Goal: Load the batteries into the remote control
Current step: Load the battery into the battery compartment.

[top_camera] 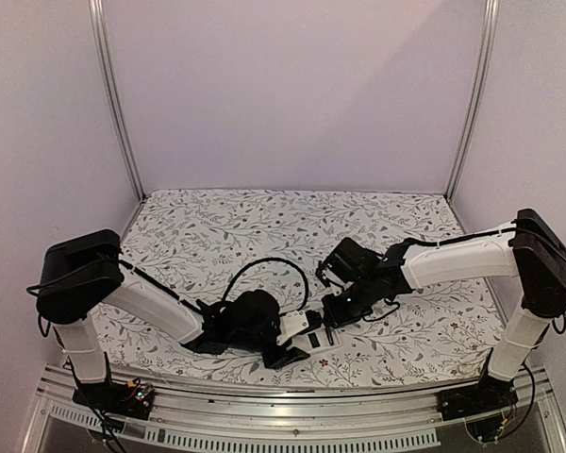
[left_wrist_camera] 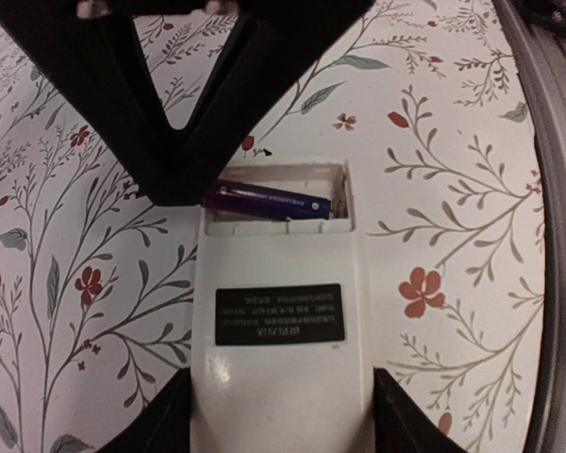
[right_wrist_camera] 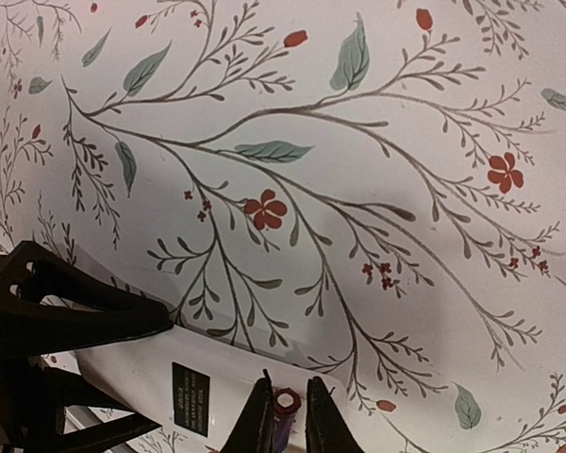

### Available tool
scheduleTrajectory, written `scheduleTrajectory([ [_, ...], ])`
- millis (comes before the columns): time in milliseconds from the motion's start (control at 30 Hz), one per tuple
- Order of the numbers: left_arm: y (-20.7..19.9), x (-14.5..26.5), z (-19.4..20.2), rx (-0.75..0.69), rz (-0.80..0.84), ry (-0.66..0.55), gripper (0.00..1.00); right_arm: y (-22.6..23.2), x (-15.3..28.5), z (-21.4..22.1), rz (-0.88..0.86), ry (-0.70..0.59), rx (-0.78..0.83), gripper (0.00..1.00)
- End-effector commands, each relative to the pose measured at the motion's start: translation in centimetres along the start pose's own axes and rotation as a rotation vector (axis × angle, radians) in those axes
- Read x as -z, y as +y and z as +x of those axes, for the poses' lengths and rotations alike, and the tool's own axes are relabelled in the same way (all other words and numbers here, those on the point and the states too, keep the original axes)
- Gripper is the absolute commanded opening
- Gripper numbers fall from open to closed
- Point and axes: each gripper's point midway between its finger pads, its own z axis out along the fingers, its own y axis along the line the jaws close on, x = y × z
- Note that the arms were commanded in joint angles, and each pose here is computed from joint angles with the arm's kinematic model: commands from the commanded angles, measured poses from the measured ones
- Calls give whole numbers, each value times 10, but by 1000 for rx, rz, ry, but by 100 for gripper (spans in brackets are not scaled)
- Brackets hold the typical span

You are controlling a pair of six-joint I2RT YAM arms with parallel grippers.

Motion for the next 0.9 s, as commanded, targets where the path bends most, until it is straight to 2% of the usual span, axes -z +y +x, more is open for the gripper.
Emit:
scheduleTrajectory([
  [0,-13,-1,87,-28,28,279,49,-2,-14,13,-3,39,5,13],
  [367,-13,-2,87,-29,29,280,50,-5,-16,23,-15,54,-13,9],
  [567,-12,-2,87,-30,25,279,50,8,-13,24,-50,41,-4,8],
  [867,-10,-2,88,-24,21,277,49,3,-19,51,-38,93,-29,8],
])
